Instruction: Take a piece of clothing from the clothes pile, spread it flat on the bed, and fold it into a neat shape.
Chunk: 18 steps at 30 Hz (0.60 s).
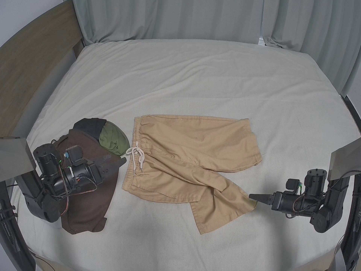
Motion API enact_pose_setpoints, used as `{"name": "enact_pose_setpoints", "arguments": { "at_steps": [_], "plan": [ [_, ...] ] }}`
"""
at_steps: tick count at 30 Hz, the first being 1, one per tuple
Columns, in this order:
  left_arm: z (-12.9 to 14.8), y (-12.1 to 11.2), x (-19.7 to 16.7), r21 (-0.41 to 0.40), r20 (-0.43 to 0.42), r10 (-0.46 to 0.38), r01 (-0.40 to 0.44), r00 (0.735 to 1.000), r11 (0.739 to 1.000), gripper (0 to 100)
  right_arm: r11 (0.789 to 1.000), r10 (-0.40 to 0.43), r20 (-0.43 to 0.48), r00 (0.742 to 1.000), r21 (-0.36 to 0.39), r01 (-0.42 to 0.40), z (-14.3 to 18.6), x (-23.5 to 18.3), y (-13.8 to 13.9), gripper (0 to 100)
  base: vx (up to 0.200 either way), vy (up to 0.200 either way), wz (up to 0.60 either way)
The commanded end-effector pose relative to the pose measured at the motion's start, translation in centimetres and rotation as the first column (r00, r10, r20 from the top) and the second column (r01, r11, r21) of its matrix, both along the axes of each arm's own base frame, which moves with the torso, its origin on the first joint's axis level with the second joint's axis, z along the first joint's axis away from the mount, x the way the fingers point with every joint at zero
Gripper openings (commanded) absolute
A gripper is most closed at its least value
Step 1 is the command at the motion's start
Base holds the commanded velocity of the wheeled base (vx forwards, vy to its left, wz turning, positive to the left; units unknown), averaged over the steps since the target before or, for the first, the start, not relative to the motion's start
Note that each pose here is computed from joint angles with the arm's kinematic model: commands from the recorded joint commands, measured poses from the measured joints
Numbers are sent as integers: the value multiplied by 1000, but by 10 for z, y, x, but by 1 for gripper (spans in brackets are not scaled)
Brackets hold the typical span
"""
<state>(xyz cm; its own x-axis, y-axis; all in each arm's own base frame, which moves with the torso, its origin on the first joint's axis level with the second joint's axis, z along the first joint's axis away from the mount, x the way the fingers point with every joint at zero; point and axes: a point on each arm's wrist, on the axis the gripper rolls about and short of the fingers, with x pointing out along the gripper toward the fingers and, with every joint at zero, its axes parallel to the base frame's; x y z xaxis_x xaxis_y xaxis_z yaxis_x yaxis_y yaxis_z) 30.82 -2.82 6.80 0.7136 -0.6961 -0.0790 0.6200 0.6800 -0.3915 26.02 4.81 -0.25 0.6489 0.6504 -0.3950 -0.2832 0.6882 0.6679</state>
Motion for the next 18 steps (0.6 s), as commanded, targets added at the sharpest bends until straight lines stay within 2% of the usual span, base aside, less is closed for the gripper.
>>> {"name": "enact_pose_setpoints", "arguments": {
  "at_steps": [1,7,11,12,18],
  "plan": [
    [-1,0,0,0,-4,0,0,1000,1000,100,1000,4,-34,999,-4,-4,-9,0,1,100,0,0,0],
    [-5,0,1,2,-16,2,-2,1000,1000,100,1000,5,-52,999,5,-5,-12,0,3,100,0,0,0],
    [-5,-1,1,5,-14,-2,2,1000,1000,100,1000,-22,-51,998,7,23,-14,7,10,100,0,0,0],
    [-5,-1,1,5,-14,-2,2,1000,1000,100,1000,-24,-53,998,7,25,-15,7,10,0,0,0,0],
    [-6,-1,1,8,-13,-4,4,1000,1000,100,999,-25,-78,997,25,27,-17,8,16,0,0,0,0]
  ]
}}
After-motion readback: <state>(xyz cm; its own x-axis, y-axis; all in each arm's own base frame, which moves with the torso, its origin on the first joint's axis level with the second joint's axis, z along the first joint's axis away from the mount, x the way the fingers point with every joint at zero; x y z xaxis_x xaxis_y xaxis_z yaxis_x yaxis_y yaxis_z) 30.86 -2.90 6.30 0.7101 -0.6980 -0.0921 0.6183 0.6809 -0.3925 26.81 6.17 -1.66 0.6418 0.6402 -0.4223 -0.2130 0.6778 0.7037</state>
